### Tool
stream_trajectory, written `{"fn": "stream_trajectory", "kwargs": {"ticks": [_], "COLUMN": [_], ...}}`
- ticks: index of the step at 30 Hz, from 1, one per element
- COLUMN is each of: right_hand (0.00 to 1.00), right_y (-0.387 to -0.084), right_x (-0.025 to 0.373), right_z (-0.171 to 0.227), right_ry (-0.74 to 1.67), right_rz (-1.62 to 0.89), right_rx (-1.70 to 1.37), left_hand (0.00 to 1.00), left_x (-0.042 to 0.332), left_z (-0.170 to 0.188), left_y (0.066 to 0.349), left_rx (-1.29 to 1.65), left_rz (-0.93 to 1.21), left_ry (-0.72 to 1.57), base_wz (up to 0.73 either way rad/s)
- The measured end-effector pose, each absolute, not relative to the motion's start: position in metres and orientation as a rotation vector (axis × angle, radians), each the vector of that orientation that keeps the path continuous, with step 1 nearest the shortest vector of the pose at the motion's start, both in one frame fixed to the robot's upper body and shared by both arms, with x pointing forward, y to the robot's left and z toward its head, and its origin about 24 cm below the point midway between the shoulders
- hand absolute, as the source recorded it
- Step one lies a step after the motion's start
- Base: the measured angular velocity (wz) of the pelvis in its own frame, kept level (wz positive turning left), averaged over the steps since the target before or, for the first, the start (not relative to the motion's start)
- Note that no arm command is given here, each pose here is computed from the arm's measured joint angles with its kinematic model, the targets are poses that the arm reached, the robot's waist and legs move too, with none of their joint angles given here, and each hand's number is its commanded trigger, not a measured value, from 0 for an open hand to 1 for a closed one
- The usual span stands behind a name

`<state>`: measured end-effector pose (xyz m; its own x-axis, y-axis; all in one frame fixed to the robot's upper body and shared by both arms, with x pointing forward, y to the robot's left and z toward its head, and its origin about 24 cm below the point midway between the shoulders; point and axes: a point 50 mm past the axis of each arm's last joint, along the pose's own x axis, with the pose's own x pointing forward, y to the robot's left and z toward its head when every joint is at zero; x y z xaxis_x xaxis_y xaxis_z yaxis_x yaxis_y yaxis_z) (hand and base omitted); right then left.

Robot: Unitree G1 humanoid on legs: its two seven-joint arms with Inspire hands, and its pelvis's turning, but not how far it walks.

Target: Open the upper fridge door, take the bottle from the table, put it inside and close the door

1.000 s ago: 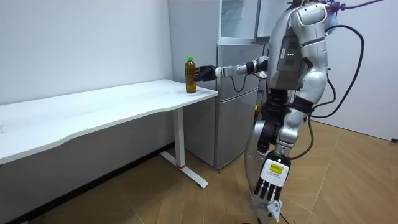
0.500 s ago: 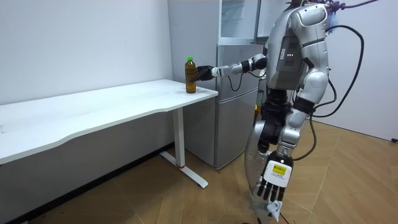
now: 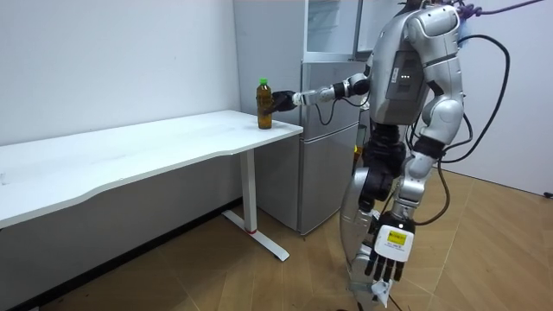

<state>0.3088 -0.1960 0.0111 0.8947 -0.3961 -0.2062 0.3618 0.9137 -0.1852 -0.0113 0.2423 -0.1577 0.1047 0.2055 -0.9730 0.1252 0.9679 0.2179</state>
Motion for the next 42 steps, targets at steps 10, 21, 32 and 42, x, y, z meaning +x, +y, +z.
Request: {"fn": "stream_trajectory", "kwargs": {"ticks": [10, 21, 32, 42], "right_hand": [0.00, 0.00, 0.00, 0.00], "right_y": [-0.206, -0.223, -0.225, -0.231], "right_x": [0.309, 0.306, 0.306, 0.305], "right_z": [0.008, -0.008, -0.008, -0.007], "right_ry": [0.273, 0.379, 0.383, 0.390], "right_rz": [-0.359, -0.421, -0.432, -0.483], "right_rx": [-0.172, -0.136, -0.057, 0.077], "left_hand": [0.00, 0.00, 0.00, 0.00], "left_x": [-0.027, -0.029, -0.044, -0.048], "left_z": [-0.154, -0.153, -0.152, -0.151], "left_y": [0.251, 0.254, 0.253, 0.254], "left_rx": [0.244, 0.250, 0.235, 0.243], "left_rz": [0.101, 0.099, 0.092, 0.100], "left_ry": [1.498, 1.491, 1.529, 1.534], "base_wz": [0.00, 0.06, 0.01, 0.06]}}
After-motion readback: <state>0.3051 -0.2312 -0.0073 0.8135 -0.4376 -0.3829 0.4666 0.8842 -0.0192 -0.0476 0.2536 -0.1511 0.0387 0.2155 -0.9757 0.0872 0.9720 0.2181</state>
